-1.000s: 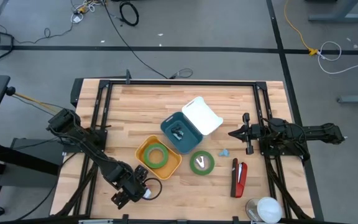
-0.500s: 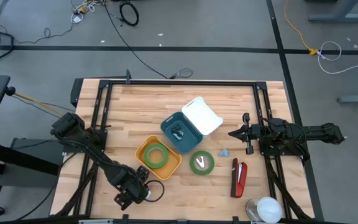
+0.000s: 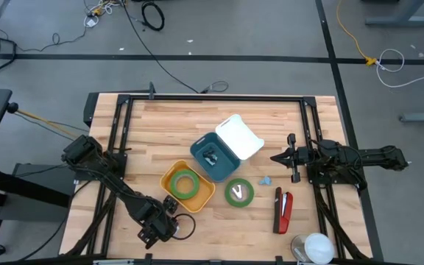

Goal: Pick and place Stapler, Stapler remover, tape
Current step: Put the pink stapler into the white bin

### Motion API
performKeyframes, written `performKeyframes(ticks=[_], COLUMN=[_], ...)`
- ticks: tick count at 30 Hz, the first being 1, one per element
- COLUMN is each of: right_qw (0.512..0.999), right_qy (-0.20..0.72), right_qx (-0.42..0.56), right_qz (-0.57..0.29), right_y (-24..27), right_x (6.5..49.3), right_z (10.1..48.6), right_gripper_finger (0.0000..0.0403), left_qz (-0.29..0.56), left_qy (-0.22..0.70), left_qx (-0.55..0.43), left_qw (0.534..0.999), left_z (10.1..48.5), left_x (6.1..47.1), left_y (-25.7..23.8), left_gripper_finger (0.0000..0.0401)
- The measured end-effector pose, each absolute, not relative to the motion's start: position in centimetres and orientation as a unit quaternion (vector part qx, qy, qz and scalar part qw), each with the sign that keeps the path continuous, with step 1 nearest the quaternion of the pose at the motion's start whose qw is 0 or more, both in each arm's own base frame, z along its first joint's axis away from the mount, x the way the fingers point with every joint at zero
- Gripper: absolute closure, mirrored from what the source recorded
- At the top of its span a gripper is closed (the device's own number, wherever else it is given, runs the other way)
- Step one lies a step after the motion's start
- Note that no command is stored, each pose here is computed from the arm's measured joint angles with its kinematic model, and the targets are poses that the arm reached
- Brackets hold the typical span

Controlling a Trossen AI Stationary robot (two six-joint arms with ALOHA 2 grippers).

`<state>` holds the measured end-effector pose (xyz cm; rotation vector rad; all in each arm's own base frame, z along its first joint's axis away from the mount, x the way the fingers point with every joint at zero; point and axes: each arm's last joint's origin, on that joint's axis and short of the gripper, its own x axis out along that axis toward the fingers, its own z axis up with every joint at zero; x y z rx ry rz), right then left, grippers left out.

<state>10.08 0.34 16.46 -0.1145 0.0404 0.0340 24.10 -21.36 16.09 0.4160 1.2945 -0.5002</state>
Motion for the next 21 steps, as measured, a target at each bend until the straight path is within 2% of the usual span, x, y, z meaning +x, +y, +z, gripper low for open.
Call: performKeyframes(ticks=[12, 21], right_qw=[0.998, 0.998], right_qy=[0.020, 0.021], right_qx=[-0.057, -0.057], right_qz=[0.017, 0.017], right_y=[0.34, 0.34], right_x=[10.08, 10.08], right_z=[16.46, 16.45], right_gripper_finger=[0.0390, 0.0390], left_qz=[-0.244, -0.246], left_qy=[0.591, 0.594], left_qx=[0.198, 0.194], left_qw=[0.742, 0.741], left_z=[15.49, 15.39], left_x=[24.28, 24.30], left_y=[-21.57, -21.63], left_gripper_finger=[0.0007, 0.0082])
